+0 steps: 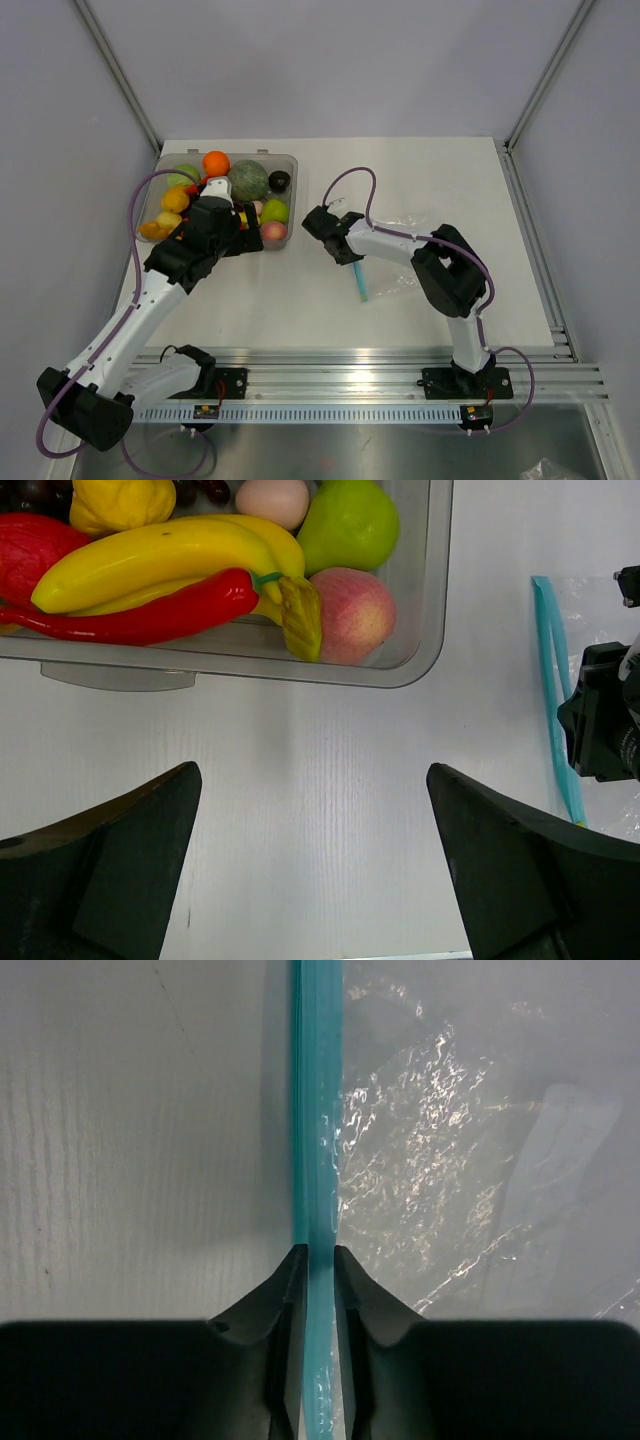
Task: Place the food in the zip-top bag and seal the zipper
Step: Pick up the zipper food storage bag at the center of the board.
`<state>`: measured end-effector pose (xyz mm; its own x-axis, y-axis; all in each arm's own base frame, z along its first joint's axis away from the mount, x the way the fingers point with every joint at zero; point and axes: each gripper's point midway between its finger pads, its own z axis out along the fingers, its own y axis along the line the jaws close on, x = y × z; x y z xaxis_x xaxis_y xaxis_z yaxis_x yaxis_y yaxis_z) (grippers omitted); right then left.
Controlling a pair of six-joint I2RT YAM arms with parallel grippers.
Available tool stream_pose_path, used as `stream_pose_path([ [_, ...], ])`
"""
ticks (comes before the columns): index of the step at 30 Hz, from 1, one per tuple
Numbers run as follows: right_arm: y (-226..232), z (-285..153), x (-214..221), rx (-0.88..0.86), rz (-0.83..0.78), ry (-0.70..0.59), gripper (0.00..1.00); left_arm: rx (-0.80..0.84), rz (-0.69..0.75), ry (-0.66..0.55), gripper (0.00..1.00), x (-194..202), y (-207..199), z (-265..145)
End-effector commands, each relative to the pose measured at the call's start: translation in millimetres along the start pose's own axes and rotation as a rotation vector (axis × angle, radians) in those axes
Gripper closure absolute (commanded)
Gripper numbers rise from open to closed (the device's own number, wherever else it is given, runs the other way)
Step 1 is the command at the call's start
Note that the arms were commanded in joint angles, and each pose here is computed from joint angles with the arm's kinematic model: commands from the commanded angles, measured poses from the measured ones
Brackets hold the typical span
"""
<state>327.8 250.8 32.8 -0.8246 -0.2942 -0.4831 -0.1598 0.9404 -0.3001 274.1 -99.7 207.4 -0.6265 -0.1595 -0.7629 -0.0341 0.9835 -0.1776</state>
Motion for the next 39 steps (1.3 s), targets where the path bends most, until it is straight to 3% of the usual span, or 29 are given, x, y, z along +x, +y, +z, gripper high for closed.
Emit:
stream_pose_path([
  [1, -4, 3, -13, 0.027, 0.053, -0.045, 0.79, 0.033, -0.016, -0.023, 0.01, -6, -6, 0],
  [2, -5, 3, -13, 0.028, 0.057, -0.047, 0.84, 0.033, -0.014, -0.019, 0.01, -5, -6, 0],
  [3, -7, 4, -13, 0.033, 0.062, -0.044, 0.97, 0.034, -0.013, -0.019, 0.01, -5, -6, -1],
  [4, -9, 3, -14, 0.035, 0.065, -0.045, 1.00, 0.033, -0.013, -0.019, 0.01, -5, -6, -1],
  [12, -18, -22, -28, -0.014, 0.099, -0.100, 1.00, 0.065, -0.017, -0.022, 0.01, -8, -12, -3],
  [16, -12, -54, -43, -0.153, 0.166, -0.146, 1.00, 0.114, -0.014, -0.005, 0.01, -7, -22, -1],
  [27, 6, -140, -73, -0.506, 0.337, -0.239, 1.00, 0.521, -0.176, 0.164, 0.03, 20, -117, 10],
  [39, -3, -168, -75, -0.566, 0.396, -0.266, 1.00, 0.547, -0.259, 0.265, 0.17, 41, -148, 55],
])
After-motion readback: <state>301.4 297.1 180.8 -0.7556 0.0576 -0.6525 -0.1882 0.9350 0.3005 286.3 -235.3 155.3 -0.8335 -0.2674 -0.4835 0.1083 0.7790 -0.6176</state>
